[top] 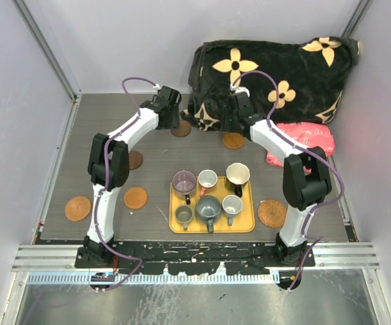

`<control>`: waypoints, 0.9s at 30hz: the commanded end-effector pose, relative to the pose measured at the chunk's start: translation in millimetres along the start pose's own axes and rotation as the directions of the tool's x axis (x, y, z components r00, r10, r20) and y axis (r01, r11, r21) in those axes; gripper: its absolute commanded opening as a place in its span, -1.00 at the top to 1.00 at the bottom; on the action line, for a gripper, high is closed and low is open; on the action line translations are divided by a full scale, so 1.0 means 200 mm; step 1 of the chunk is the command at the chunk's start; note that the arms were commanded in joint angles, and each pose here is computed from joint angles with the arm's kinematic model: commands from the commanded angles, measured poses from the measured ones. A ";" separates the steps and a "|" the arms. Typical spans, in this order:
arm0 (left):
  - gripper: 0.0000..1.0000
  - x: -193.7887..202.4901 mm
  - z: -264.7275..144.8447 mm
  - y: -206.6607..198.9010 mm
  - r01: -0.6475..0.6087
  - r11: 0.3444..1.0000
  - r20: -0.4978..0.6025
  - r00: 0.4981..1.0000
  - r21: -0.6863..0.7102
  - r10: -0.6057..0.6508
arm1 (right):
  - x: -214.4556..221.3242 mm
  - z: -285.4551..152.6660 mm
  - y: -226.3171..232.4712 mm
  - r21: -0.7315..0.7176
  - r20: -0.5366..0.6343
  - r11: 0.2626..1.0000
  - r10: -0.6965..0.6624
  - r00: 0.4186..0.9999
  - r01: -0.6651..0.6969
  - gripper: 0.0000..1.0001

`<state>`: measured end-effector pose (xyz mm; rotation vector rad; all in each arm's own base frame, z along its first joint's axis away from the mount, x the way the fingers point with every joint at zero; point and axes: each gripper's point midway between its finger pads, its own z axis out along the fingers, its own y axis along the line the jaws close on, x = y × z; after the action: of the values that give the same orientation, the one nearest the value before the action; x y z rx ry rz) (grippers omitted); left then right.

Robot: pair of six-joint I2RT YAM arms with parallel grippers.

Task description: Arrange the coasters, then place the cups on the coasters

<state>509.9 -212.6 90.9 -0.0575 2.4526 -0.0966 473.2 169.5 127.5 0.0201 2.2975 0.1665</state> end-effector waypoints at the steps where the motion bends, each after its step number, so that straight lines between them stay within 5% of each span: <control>1: 0.00 -0.11 0.03 -0.13 -0.037 0.998 0.084 0.996 0.043 0.033 | -0.10 -0.15 0.00 0.000 0.078 1.000 0.027 0.997 -0.027 0.01; 12: 0.01 -0.15 0.18 -0.19 -0.086 0.996 0.117 0.989 0.003 0.085 | -0.06 -0.31 -0.05 0.007 0.078 0.999 0.039 0.996 -0.040 0.02; 27: 0.03 0.03 0.30 -0.16 -0.113 0.993 0.029 0.993 -0.019 0.114 | -0.04 -0.42 -0.13 0.054 0.092 0.998 0.028 0.995 -0.033 0.00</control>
<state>544.6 -244.9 40.3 0.0691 2.4301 -0.0094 419.0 138.6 163.6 0.0729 2.2704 0.1214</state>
